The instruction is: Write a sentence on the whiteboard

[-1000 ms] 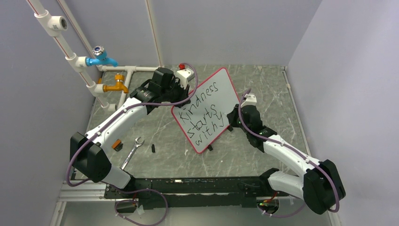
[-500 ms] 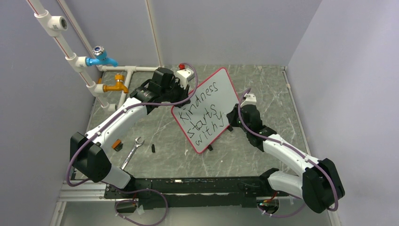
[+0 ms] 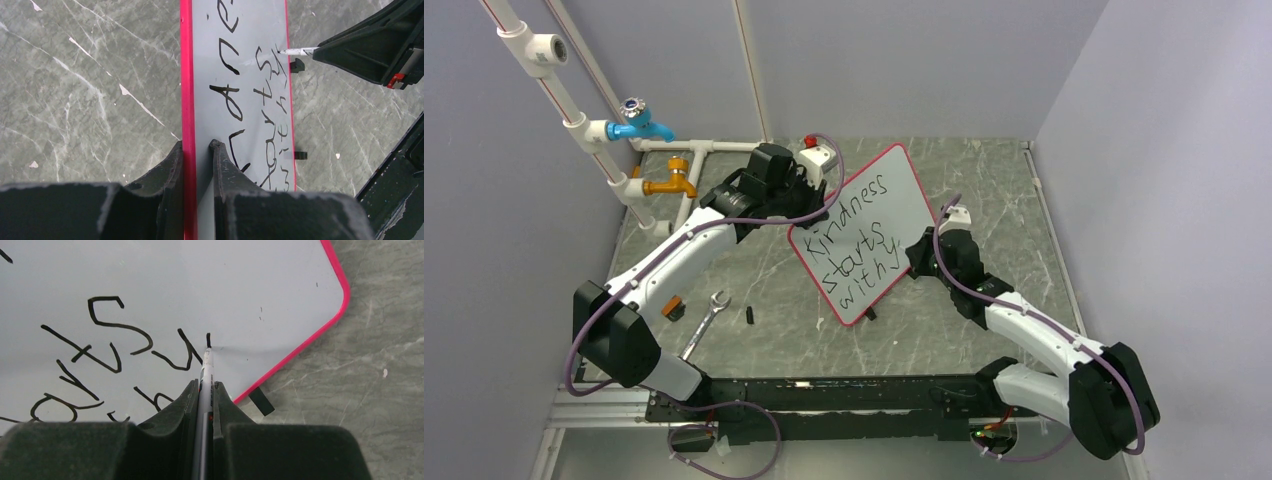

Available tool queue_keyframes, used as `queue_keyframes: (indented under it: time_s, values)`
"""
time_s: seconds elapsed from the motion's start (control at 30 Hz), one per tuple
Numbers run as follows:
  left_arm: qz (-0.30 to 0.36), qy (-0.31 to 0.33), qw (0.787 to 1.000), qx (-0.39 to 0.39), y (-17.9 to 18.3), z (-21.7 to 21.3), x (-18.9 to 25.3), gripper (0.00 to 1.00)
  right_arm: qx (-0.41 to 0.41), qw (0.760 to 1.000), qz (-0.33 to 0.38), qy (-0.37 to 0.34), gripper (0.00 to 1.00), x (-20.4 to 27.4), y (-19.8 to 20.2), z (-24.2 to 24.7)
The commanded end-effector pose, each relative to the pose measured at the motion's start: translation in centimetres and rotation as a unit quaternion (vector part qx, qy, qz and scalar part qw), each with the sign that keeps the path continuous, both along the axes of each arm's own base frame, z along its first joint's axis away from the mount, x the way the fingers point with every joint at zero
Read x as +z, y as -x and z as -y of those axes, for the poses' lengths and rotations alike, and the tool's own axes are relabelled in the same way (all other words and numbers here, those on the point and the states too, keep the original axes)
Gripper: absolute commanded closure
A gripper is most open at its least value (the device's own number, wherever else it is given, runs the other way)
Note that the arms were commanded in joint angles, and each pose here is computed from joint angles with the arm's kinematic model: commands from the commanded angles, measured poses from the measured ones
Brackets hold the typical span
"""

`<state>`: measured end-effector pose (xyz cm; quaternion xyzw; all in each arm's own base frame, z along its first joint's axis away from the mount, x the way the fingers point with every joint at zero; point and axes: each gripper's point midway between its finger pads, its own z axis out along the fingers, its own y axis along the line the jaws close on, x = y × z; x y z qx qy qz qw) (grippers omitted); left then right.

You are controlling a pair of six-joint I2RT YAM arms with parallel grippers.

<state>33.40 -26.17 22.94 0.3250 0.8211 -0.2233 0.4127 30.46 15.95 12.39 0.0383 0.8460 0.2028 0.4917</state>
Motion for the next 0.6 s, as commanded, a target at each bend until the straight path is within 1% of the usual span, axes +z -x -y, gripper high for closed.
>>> queue_keyframes:
  time_s: [0.0, 0.13, 0.4, 0.57]
  values:
    - [-0.033, -0.135, 0.99, 0.007, 1.1, -3.8, -5.7, 1.0, 0.014, 1.0, 0.004, -0.02, 1.0, 0.2, 0.5, -0.6]
    - [-0.034, -0.136, 0.99, 0.008, 1.1, -3.9, -5.7, 1.0, 0.003, 1.0, -0.003, -0.011, 1.0, -0.4, 0.6, -0.1]
    - [-0.036, -0.137, 0.99, 0.007, 1.1, -3.9, -5.8, 1.0, -0.031, 0.999, -0.006, 0.021, 1.0, -0.5, -0.8, 1.0]
    - [-0.035, -0.138, 0.99, 0.006, 1.2, -3.8, -5.8, 1.0, -0.04, 0.999, 0.005, 0.028, 1.0, 0.5, -1.8, 1.1]
